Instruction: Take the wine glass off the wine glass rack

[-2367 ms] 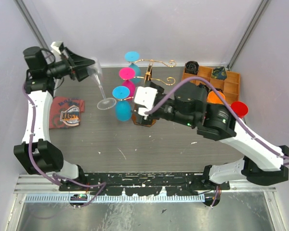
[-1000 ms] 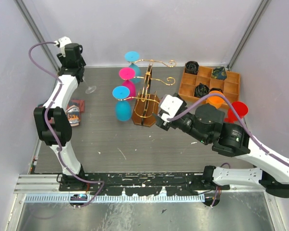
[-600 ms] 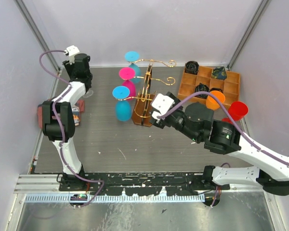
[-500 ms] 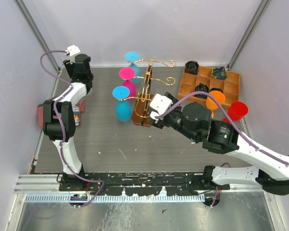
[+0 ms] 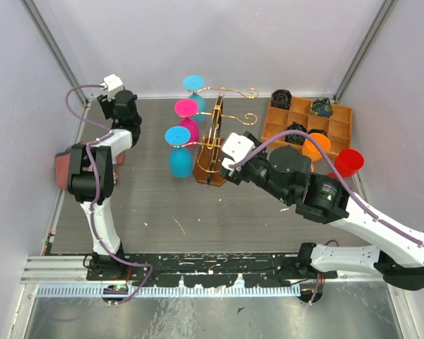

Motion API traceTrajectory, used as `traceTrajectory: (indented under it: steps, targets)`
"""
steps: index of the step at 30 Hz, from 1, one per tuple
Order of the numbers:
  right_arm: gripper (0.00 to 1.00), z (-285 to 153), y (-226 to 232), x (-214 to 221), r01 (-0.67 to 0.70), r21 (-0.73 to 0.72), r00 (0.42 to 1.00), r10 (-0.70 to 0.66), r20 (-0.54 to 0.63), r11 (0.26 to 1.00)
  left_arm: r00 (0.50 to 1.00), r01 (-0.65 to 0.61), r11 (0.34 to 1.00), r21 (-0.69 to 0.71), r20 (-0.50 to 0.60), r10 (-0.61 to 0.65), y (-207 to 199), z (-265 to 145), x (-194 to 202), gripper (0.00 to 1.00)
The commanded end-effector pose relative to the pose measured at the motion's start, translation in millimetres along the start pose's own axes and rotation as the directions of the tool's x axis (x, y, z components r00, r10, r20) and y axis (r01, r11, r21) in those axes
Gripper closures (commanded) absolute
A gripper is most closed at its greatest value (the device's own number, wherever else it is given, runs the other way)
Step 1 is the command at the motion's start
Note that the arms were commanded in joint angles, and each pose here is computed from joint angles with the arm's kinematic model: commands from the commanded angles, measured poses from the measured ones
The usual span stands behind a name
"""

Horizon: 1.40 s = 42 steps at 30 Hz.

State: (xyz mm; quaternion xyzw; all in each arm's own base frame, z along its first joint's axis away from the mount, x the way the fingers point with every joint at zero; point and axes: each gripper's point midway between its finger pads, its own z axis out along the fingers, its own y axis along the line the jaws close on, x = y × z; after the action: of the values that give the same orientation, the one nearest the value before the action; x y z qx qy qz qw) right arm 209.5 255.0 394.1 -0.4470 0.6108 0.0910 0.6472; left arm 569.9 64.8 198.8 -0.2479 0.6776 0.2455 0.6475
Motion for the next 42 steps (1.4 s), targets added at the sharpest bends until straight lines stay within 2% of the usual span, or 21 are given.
traceTrajectory:
  steps: [1, 4, 6, 8, 9, 13, 19, 20, 23, 24, 27, 28, 31, 34, 39, 42]
  targets:
    - [0.35, -6.4, -11.9, -25.0, -0.048, 0.008, 0.994, 0.047, 0.102, 0.999, 0.999, 0.039, 0.999, 0.002, 0.038, -0.039, -3.1, -3.5, 4.2, 0.42]
    - [0.36, -3.2, -14.8, -20.4, -0.043, 0.015, 0.995, 0.042, 0.088, 0.999, 0.999, 0.037, 0.999, 0.006, 0.028, -0.037, -2.0, -8.5, 10.8, 0.32]
    - [0.36, -0.5, -14.5, -17.2, -0.043, 0.015, 0.996, 0.042, 0.079, 0.999, 0.999, 0.038, 0.999, 0.006, 0.029, -0.038, -1.5, -11.4, 12.5, 0.21]
    - [0.36, 2.0, -13.2, -13.8, -0.046, 0.013, 0.997, 0.045, 0.068, 0.999, 0.999, 0.033, 0.999, -0.002, 0.028, -0.033, -0.2, -14.7, 13.8, 0.05]
    - [0.36, 3.1, -12.8, -12.4, -0.046, 0.013, 0.997, 0.045, 0.064, 0.999, 0.999, 0.032, 0.999, 0.002, 0.028, -0.032, -1.0, -16.4, 13.2, 0.02]
    - [0.35, 5.8, -12.0, -10.9, -0.067, 0.001, 0.996, 0.066, 0.059, 0.998, 0.999, 0.03, 0.999, 0.015, 0.026, -0.03, -2.4, -23.3, 12.2, 0.01]
    - [0.32, 13.0, -14.0, -16.4, -0.172, -0.025, 0.984, 0.173, 0.036, 0.985, 0.999, 0.037, 0.998, 0.047, 0.005, -0.037, -4.4, -37.4, 7.8, 0.01]
    - [0.29, 14.0, -12.3, -15.2, -0.185, -0.035, 0.983, 0.185, 0.017, 0.982, 0.999, 0.035, 0.998, 0.046, 0.004, -0.035, -3.3, -39.1, 5.5, 0.01]
    - [0.06, 18.3, -11.7, -21.8, -0.253, -0.039, 0.967, 0.253, -0.013, 0.967, 0.999, 0.043, 0.998, 0.045, 0.006, -0.043, 2.4, -44.7, -5.4, 0.01]
    - [0.01, 18.6, -12.7, -24.7, -0.279, -0.036, 0.96, 0.278, -0.022, 0.96, 0.999, 0.045, 0.998, 0.042, 0.004, -0.045, 5.1, -47.5, -8.9, 0.01]
    - [0.0, 20.7, -14.4, -34.4, -0.355, -0.029, 0.935, 0.354, -0.034, 0.934, 0.998, 0.058, 0.998, 0.035, 0.004, -0.058, 14.6, -56.5, -24.1, 0.01]
    - [0.0, 21.3, -15.5, -38.3, -0.386, -0.025, 0.922, 0.385, -0.033, 0.922, 0.998, 0.059, 0.998, 0.033, 0.002, -0.059, 18.2, -60.5, -30.1, 0.02]
    - [0.09, 26.1, -11.4, -51.9, -0.493, -0.044, 0.87, 0.491, -0.041, 0.869, 0.996, 0.031, 0.999, 0.022, -0.079, -0.029, 31.0, -73.4, -38.1, 0.01]
    - [0.21, 39.9, -6.3, -51.9, -0.598, -0.014, 0.797, 0.594, -0.108, 0.801, 0.98, 0.043, 0.998, 0.037, -0.196, -0.035, 39.7, -92.1, -50.7, 0.01]
    - [0.34, 74.6, 1.5, -34.3, -0.789, -0.027, 0.601, 0.763, -0.24, 0.613, 0.915, 0.152, 0.981, 0.12, -0.394, -0.093, 50.7, -142.9, -55.9, 0.02]
    - [0.44, 94.9, -0.3, -20.5, -0.855, -0.007, 0.498, 0.818, -0.287, 0.519, 0.87, 0.246, 0.954, 0.172, -0.472, -0.14, 60.0, -178.0, -60.1, 0.01]
